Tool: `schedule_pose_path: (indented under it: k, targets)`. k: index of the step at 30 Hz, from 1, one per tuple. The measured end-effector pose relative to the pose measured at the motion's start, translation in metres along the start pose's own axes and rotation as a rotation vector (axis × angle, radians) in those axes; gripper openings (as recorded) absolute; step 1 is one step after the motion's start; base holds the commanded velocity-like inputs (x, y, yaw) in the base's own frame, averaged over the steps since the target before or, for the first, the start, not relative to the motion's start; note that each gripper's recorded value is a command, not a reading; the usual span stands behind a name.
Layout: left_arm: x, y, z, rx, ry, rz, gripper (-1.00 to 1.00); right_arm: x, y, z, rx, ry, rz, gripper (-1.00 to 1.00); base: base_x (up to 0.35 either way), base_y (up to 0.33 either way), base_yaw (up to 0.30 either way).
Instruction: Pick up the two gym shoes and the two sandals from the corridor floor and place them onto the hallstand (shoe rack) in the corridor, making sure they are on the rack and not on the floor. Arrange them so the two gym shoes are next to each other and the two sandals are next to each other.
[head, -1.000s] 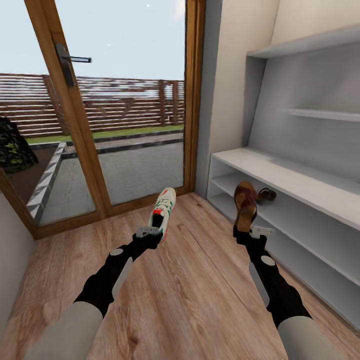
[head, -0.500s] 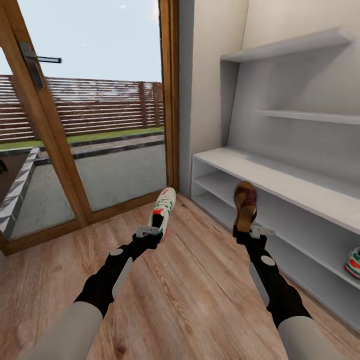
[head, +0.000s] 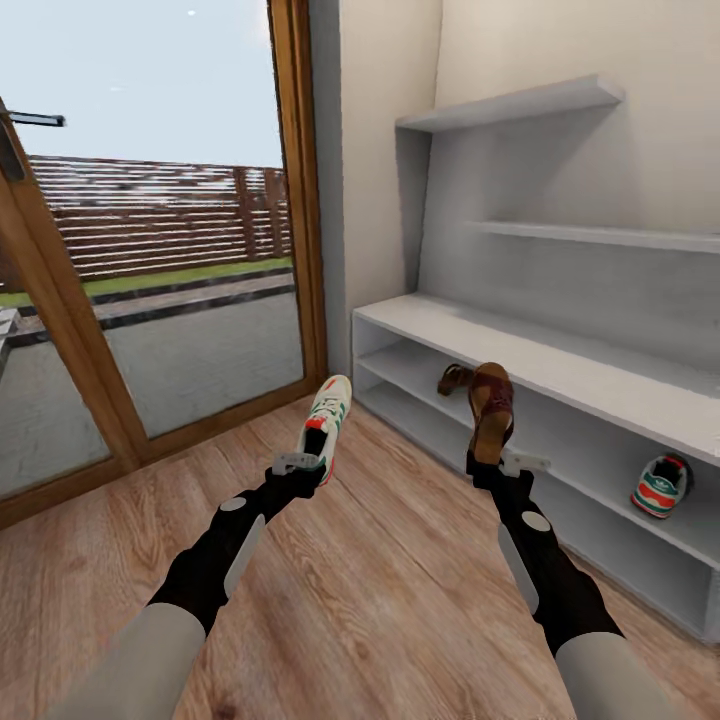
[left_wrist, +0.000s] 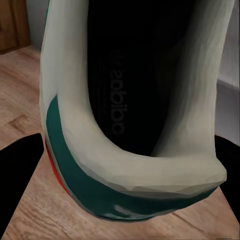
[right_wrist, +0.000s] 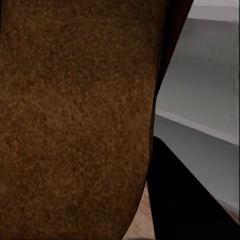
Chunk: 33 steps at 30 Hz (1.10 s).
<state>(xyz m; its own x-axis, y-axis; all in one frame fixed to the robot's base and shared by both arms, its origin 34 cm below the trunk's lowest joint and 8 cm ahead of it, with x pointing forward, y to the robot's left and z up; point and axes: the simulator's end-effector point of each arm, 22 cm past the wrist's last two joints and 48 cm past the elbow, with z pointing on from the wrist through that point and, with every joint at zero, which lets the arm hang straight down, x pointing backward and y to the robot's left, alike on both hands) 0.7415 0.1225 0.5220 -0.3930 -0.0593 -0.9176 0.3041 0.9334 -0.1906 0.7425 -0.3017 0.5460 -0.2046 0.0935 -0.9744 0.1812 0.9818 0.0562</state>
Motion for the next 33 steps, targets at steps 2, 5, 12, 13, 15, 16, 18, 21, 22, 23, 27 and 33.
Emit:
schedule_pose_path:
  k: [2,5,12,13,15,16,18,21,22,23,27,33]
  targets:
    - [-0.001,0.000,0.000,0.000,-0.001,0.001,-1.00,-0.001,0.000,0.000,0.000,-0.001,0.000,-1.00,-0.007,0.013,-0.241]
    - [-0.002,0.000,-0.001,0.000,-0.003,0.001,-1.00,-0.002,0.000,-0.001,0.000,-0.003,0.001,-1.00,-0.002,0.004,-0.241]
    - [-0.004,-0.001,-0.002,0.000,-0.007,0.003,-1.00,-0.004,0.000,-0.001,-0.001,-0.006,0.002,-1.00,0.000,0.001,-0.241]
    - [-0.004,-0.001,-0.002,0.000,-0.007,0.003,-1.00,-0.005,0.000,-0.001,-0.001,-0.007,0.002,-1.00,0.000,0.000,-0.241]
    - [-0.005,-0.001,-0.002,0.000,-0.007,0.003,-1.00,-0.005,0.000,-0.002,-0.001,-0.008,0.003,-1.00,0.000,0.000,-0.242]
    - [-0.005,-0.001,-0.002,0.000,-0.007,0.004,-1.00,-0.006,0.000,-0.002,-0.001,-0.008,0.003,-1.00,0.000,0.000,-0.242]
    - [-0.006,-0.001,-0.002,0.000,-0.008,0.004,-1.00,-0.006,0.000,-0.002,-0.001,-0.009,0.003,-1.00,0.000,0.000,-0.242]
    - [-0.007,-0.001,-0.003,0.000,-0.010,0.005,-1.00,-0.007,0.000,-0.002,-0.002,-0.011,0.003,-1.00,0.000,0.000,-0.243]
    - [-0.007,-0.002,-0.003,0.000,-0.010,0.005,-1.00,-0.008,0.001,-0.002,-0.002,-0.011,0.003,-1.00,-0.019,0.018,-0.243]
    - [-0.007,-0.002,-0.003,0.000,-0.011,0.005,-1.00,-0.008,0.001,-0.002,-0.002,-0.012,0.004,-1.00,-0.050,0.049,-0.243]
    - [-0.009,-0.002,-0.004,0.001,-0.013,0.005,-1.00,-0.009,0.001,-0.003,-0.002,-0.014,0.004,-1.00,-0.106,0.131,-0.243]
    - [-0.011,-0.002,-0.005,0.001,-0.016,0.007,-1.00,-0.012,0.001,-0.003,-0.002,-0.018,0.005,-1.00,-0.032,0.041,-0.243]
